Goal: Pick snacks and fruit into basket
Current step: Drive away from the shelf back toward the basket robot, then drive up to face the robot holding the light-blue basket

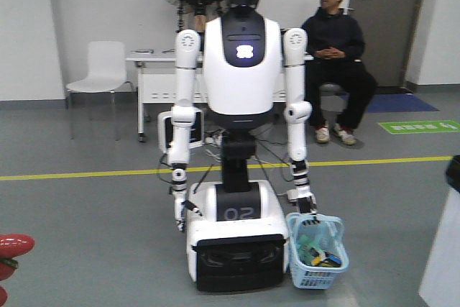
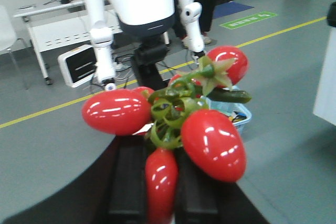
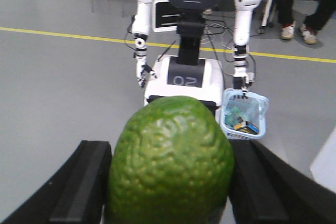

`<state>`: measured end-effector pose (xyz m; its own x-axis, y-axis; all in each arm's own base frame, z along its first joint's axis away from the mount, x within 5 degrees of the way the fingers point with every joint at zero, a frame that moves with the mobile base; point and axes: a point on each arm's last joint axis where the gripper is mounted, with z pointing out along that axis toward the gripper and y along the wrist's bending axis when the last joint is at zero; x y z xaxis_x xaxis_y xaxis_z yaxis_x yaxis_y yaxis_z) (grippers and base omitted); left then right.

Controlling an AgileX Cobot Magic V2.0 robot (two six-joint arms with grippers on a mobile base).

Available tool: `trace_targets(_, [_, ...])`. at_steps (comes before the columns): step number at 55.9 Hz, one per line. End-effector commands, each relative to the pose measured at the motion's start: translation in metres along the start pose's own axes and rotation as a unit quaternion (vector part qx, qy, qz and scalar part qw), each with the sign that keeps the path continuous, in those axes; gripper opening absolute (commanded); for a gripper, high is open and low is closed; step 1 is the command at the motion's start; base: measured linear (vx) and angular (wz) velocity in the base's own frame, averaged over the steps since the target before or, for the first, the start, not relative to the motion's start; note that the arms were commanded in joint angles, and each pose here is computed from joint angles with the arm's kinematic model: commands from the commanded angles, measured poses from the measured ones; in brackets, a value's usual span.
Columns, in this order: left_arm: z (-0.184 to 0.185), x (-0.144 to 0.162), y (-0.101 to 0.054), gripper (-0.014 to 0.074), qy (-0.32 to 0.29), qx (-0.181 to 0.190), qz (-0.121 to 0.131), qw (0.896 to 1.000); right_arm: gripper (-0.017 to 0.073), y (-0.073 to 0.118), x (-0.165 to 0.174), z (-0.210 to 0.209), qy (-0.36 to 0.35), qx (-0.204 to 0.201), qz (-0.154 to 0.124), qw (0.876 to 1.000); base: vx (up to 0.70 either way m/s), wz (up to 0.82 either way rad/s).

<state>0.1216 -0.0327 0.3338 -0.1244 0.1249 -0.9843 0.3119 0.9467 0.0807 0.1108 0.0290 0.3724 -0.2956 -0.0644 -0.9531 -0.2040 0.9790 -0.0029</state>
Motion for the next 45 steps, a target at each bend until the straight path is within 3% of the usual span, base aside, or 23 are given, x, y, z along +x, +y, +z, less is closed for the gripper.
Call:
trace_targets(1, [-0.0021,-0.0140,0.0043,-0.0008,-0.040,-0.021,-0.010,0.999,-0.0008,0.0008,-0.0155,-0.0044,-0.055,-0.007,-0.012,0.998,-0.01,-0.76])
trace_targets(18, [-0.0021,-0.0140,0.0043,-0.0008,-0.040,-0.021,-0.010,0.999,-0.0008,0.0008,-0.0155,-0.0044,-0.055,-0.007,-0.012,0.998,0.04,-0.60])
trace_targets(45, [-0.0021,-0.0140,0.0043,-0.0008,-0.040,-0.021,-0.010,0.999,-0.0008,0.0008,-0.0155,-0.0044,-0.055,-0.007,-0.012,0.998,0.14,-0.28])
